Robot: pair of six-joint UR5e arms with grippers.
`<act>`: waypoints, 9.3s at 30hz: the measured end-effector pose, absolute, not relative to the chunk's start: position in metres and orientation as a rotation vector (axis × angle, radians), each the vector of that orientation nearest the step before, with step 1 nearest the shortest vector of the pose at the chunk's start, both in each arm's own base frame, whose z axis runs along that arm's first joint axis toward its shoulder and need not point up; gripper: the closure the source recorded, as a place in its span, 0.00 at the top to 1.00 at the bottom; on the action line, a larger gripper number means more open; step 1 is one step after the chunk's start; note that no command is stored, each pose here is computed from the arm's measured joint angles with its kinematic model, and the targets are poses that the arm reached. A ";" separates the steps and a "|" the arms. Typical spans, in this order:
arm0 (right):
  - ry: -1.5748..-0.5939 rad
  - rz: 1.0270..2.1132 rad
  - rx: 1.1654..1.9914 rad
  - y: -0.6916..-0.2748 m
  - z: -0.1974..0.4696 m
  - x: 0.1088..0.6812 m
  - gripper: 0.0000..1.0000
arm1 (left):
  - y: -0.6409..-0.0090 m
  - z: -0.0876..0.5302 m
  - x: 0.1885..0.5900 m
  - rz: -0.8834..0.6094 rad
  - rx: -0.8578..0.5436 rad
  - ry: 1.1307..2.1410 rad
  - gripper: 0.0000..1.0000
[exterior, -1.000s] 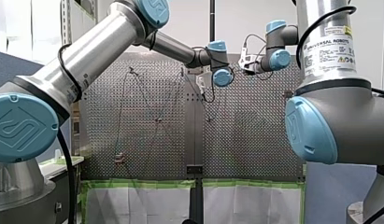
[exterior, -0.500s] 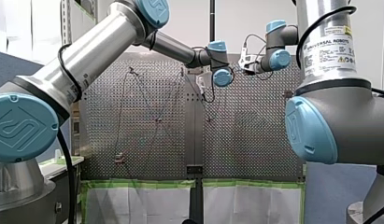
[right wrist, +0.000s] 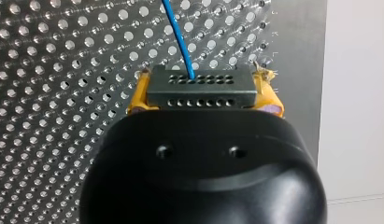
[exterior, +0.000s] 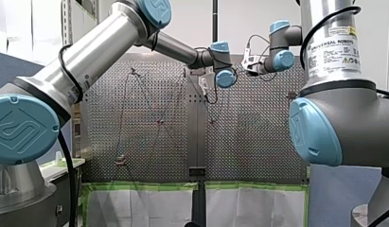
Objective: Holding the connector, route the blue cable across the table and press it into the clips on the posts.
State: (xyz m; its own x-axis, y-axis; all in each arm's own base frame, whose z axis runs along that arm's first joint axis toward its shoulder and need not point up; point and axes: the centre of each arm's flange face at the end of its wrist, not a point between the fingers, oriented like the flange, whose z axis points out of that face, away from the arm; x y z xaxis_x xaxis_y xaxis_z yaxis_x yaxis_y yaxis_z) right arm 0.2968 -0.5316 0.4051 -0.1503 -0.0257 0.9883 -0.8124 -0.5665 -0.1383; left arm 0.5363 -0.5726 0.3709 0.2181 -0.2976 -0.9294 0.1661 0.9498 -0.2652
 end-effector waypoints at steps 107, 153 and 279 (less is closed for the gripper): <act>-0.959 1.776 1.547 -0.532 0.405 0.297 0.00 | -0.568 0.370 0.543 -0.318 -0.119 1.310 1.00; -0.959 1.776 1.547 -0.532 0.405 0.297 0.00 | -0.556 0.362 0.565 -0.325 -0.107 1.297 1.00; -0.944 1.798 1.553 -0.542 0.399 0.292 0.00 | -0.558 0.362 0.563 -0.327 -0.105 1.297 1.00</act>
State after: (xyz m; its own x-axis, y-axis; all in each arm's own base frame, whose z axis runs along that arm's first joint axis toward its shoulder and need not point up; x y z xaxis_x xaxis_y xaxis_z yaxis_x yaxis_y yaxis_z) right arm 0.2921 -0.5421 0.3989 -0.1572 -0.0231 0.9873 -0.7997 -0.5837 -0.1409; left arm 0.5630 -0.5579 0.3622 0.2315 -0.2960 -0.9267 0.1792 0.9493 -0.2584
